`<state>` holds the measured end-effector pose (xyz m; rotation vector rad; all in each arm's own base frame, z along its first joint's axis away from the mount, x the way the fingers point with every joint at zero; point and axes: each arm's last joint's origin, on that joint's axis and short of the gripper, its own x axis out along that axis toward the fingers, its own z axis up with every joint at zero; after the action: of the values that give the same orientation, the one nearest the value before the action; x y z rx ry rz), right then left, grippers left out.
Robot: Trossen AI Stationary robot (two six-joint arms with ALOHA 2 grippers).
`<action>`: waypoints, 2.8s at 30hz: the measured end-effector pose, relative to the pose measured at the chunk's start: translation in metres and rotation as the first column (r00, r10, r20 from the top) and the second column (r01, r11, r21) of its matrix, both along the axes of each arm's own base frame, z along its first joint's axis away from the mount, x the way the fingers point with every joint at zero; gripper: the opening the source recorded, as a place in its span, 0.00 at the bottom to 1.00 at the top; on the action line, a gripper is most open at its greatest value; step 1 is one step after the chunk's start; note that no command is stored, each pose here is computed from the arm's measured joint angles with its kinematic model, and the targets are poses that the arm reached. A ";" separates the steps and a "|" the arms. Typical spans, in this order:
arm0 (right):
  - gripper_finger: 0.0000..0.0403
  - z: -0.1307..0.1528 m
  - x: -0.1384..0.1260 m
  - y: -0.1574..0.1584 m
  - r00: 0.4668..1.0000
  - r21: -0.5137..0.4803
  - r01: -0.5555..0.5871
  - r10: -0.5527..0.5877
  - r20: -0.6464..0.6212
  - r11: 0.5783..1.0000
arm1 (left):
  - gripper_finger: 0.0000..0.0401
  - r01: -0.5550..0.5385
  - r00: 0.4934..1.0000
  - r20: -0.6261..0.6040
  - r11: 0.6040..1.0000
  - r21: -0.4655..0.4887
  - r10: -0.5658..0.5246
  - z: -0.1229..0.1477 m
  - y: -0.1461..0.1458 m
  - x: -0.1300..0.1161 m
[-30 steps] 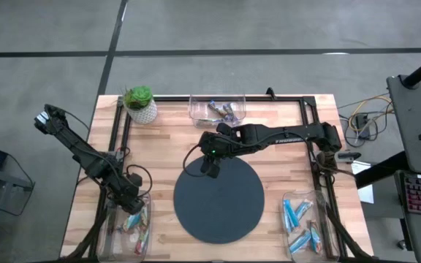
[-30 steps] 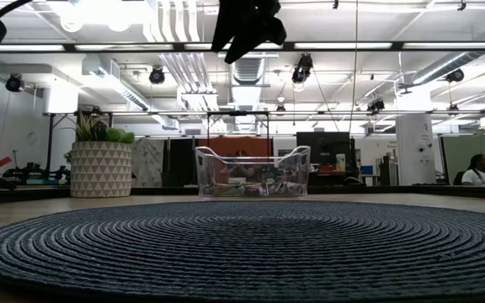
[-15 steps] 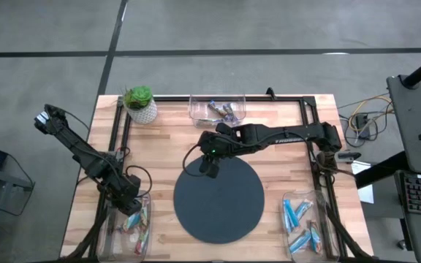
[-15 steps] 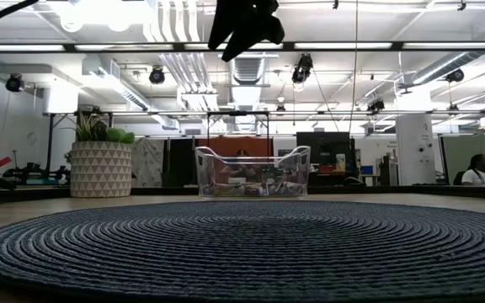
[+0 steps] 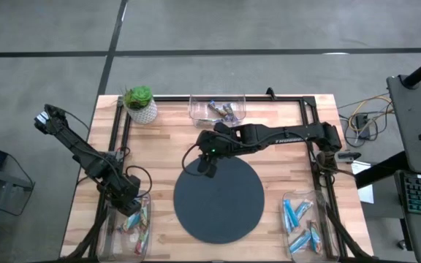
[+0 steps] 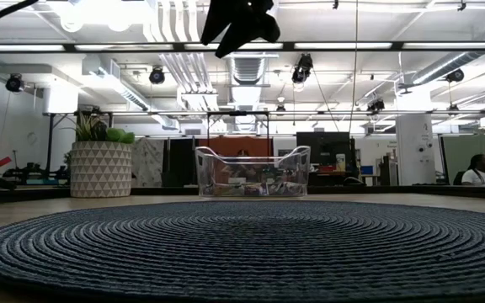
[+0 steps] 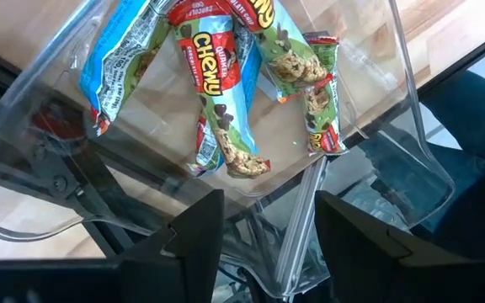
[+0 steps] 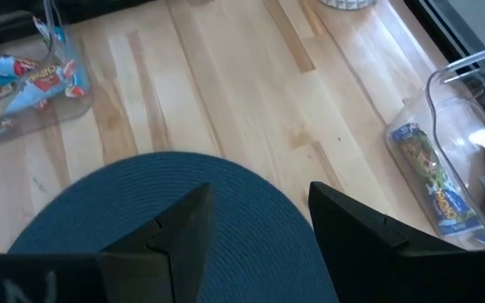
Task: Pick and place Granola Bars by type
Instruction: Return to Home Position
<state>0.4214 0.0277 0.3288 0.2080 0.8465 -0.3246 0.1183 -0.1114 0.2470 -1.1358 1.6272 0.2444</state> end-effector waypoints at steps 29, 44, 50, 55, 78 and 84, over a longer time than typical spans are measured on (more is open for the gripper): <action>0.48 0.001 0.001 0.000 0.999 -0.030 -0.035 0.035 0.000 0.999 | 0.61 0.028 0.991 -0.129 0.991 -0.132 -0.045 0.002 -0.003 -0.004; 0.48 0.002 -0.001 0.002 0.995 0.006 -0.103 0.103 -0.011 0.995 | 0.09 0.016 0.980 0.198 1.000 -0.020 -0.012 0.025 -0.003 0.010; 0.48 0.016 -0.006 0.003 0.985 0.025 -0.170 0.171 -0.010 0.985 | 0.00 -0.061 0.831 0.555 0.988 0.144 -0.030 0.054 0.000 0.026; 0.46 0.032 -0.009 0.003 0.978 0.006 -0.209 0.209 0.010 0.978 | 0.00 -0.153 0.567 0.802 0.933 0.325 -0.186 0.076 0.002 0.042; 0.02 0.094 -0.092 -0.006 0.950 -0.137 -0.241 0.262 0.169 0.961 | 0.00 -0.437 0.339 0.727 0.585 0.683 -0.597 0.104 0.071 0.080; 0.02 0.072 -0.123 -0.008 0.894 -0.130 -0.214 0.248 0.372 0.968 | 0.00 -0.416 0.302 0.688 0.558 0.718 -0.660 0.107 0.076 0.078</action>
<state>0.2985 0.0192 0.4009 0.0835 0.4566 -0.0885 0.1961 -0.0353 0.3544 -0.1286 0.2702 0.1105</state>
